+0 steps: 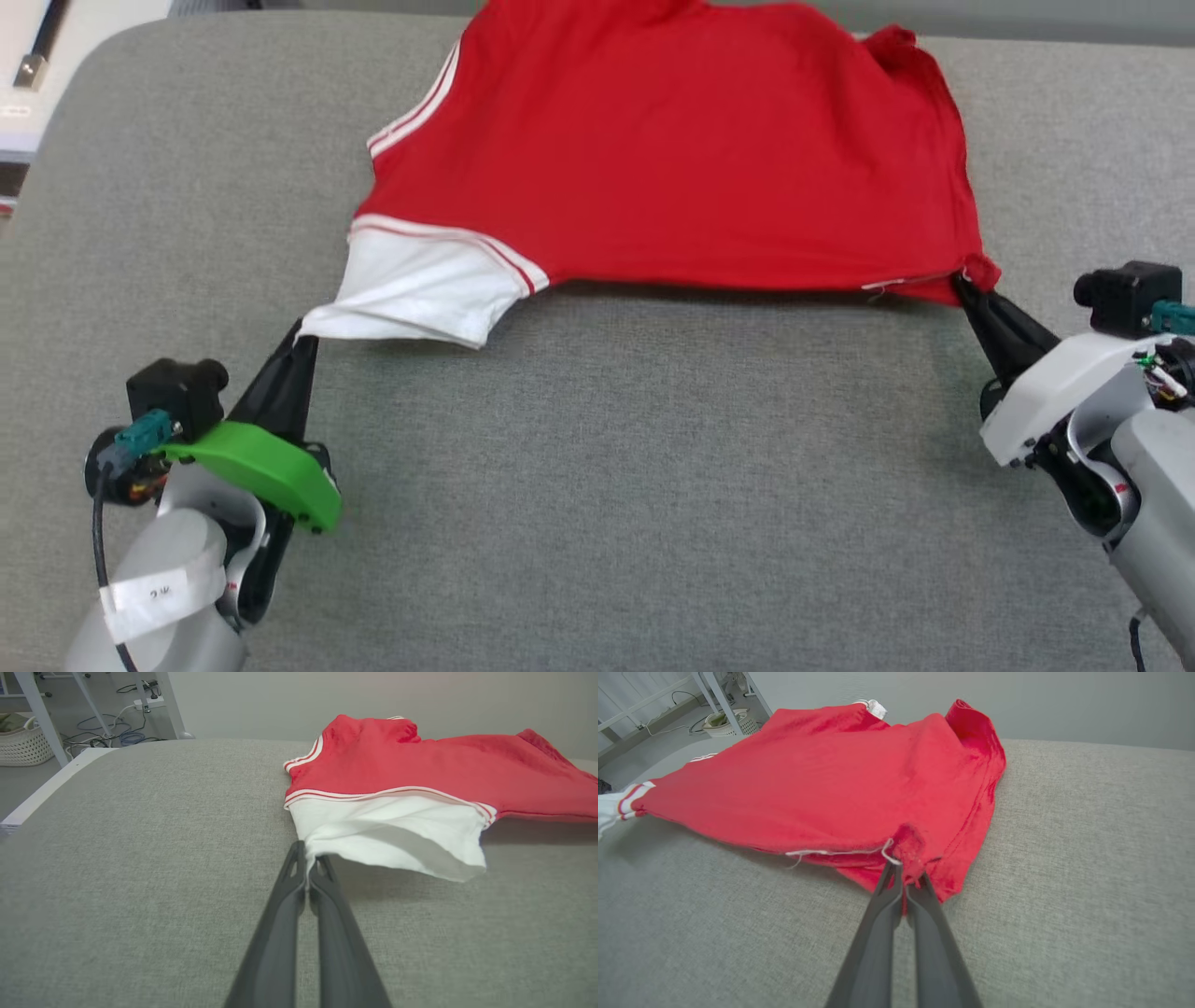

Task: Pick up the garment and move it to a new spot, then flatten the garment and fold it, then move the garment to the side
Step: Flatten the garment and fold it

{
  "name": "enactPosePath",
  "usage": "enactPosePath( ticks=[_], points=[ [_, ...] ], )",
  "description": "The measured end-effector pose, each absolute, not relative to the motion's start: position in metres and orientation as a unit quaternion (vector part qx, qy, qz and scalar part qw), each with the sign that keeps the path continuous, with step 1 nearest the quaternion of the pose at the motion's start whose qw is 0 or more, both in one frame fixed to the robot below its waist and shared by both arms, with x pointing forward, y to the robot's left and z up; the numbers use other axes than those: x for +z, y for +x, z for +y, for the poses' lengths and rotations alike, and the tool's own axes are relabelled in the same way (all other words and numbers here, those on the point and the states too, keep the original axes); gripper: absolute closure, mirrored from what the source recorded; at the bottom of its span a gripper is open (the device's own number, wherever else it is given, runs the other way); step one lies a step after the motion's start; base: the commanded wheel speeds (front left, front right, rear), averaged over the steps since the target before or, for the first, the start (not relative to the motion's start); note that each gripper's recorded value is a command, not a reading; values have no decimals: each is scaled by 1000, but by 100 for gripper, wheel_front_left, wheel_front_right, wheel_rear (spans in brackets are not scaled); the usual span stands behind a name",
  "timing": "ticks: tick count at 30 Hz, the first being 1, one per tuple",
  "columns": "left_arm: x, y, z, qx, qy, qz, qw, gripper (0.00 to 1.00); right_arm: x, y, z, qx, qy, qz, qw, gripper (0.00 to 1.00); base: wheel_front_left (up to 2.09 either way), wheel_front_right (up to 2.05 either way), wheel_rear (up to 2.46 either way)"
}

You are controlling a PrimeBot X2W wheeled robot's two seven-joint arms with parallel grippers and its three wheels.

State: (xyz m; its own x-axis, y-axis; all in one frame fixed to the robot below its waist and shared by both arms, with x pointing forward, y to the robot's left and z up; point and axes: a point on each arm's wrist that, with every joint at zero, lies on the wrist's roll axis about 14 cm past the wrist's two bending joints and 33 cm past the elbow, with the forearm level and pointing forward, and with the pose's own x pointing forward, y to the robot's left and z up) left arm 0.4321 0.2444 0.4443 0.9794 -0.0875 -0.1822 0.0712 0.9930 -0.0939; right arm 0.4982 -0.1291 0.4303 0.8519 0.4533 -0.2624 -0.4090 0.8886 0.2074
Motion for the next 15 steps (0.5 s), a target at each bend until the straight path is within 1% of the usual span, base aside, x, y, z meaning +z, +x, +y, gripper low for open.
enactPosePath(
  ticks=[4, 13, 15],
  points=[
    [448, 405, 238, -50, -47, 104, 992, 100, 433, 479, -134, 215, 85, 159, 960, 100, 0, 0, 0],
    [446, 344, 207, -109, -47, 148, 982, 100, 447, 444, -152, 194, 112, 157, 962, 100, 0, 0, 0],
    [447, 331, 203, -116, -53, 153, 980, 100, 446, 432, -156, 192, 120, 169, 959, 100, 0, 0, 0]
  ],
)
